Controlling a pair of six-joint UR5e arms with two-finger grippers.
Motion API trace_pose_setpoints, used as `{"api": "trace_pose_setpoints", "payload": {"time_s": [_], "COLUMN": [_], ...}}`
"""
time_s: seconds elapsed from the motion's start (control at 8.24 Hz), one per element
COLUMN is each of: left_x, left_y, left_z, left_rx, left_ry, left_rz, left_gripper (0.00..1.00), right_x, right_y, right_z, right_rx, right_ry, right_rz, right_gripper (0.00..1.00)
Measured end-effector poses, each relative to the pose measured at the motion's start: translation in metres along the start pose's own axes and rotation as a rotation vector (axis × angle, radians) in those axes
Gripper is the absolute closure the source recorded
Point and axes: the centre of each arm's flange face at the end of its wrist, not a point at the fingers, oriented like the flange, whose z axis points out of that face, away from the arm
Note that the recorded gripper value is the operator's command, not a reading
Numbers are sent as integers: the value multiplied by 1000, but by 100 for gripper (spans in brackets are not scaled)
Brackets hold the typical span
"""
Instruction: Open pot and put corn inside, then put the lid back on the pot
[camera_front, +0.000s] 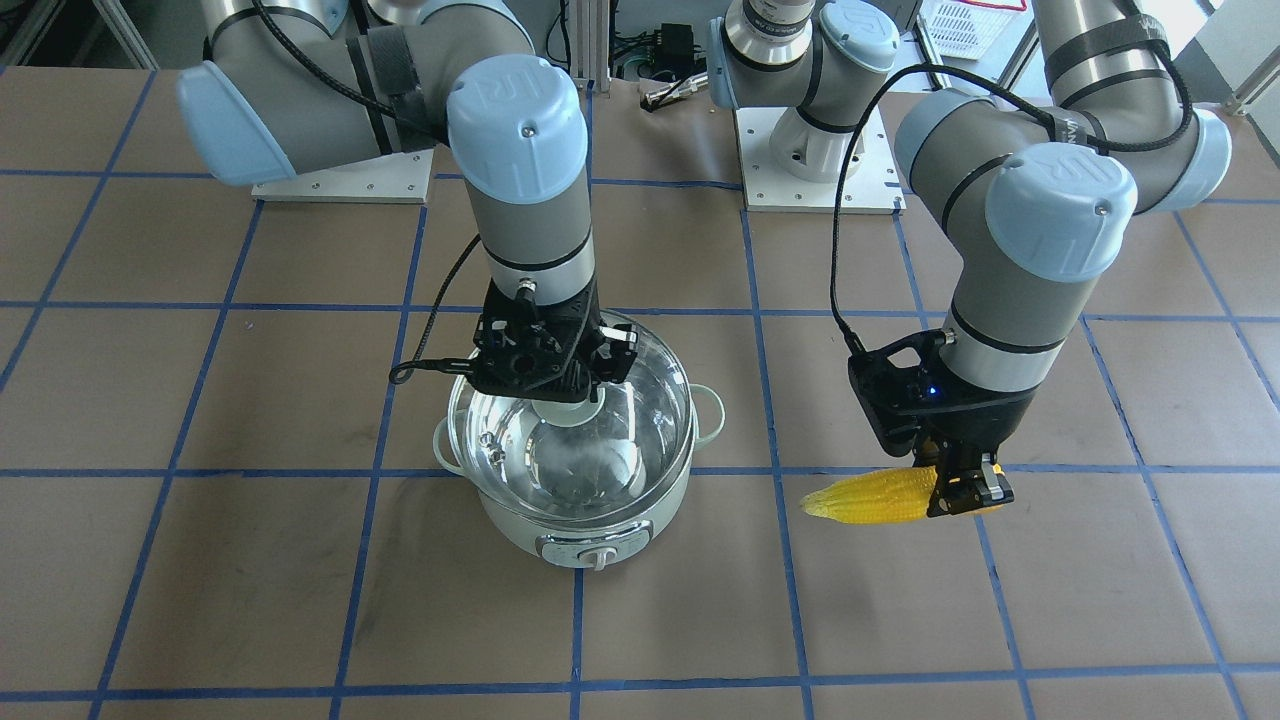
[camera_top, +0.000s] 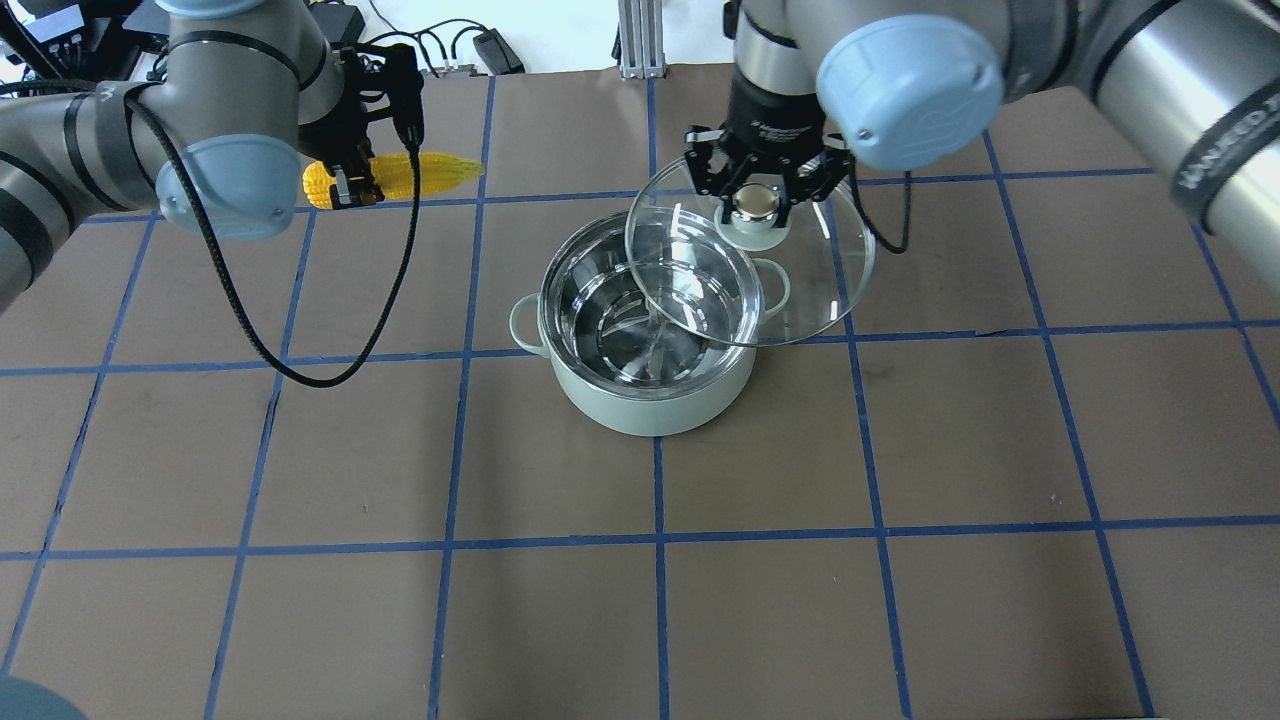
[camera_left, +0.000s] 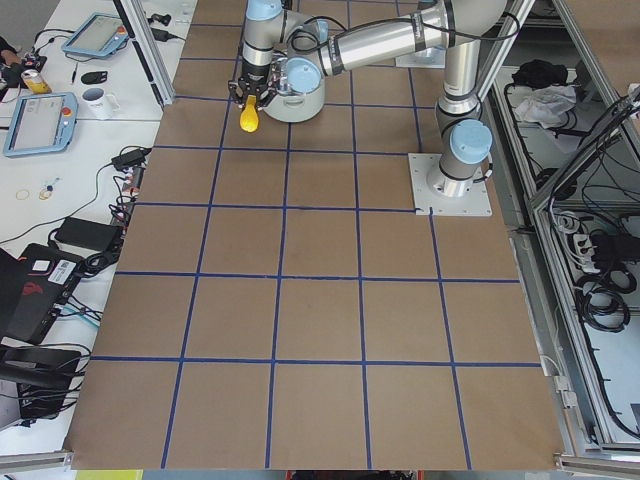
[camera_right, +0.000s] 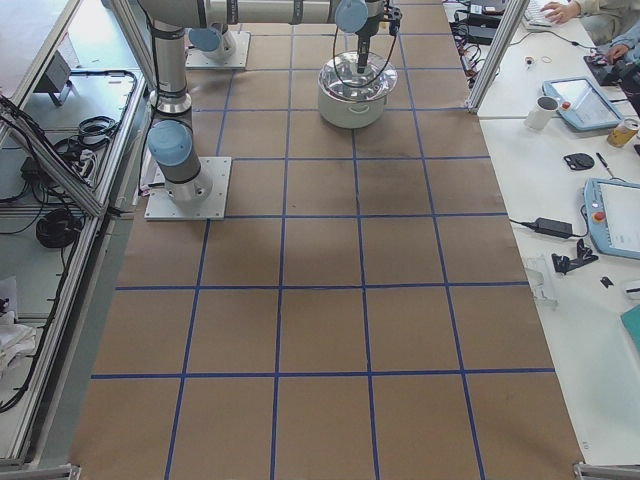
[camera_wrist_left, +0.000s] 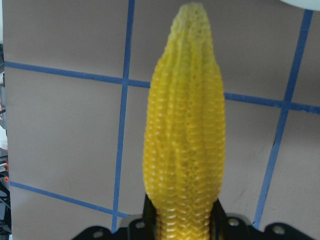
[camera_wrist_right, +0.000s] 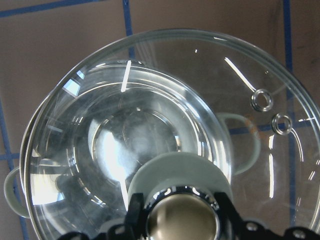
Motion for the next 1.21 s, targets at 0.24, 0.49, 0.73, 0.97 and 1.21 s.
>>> {"api": "trace_pose_setpoints", "payload": {"time_s": [0.24, 0.49, 0.73, 0.97, 1.21], "left_x": [11, 27, 53, 80, 99], "left_y": [-31, -70, -122, -166, -196], "left_z": [-9, -20, -30, -31, -27], "left_rx": [16, 36, 64, 86, 100], "left_ry": [-11, -24, -27, -14, 4], "left_rz": [-14, -5, 25, 35, 63], "left_gripper": [100, 100, 100, 100, 100], "right_x": [83, 153, 199, 221, 230], "right_y": [-18, -30, -33, -34, -34], "right_z": [-21, -31, -37, -37, -36], "right_rx": [-35, -58, -73, -92, -101], "right_ry": [10, 11, 10, 7, 4], "right_rz": [-42, -87, -116, -126, -125], "right_gripper": [100, 100, 100, 100, 100]}}
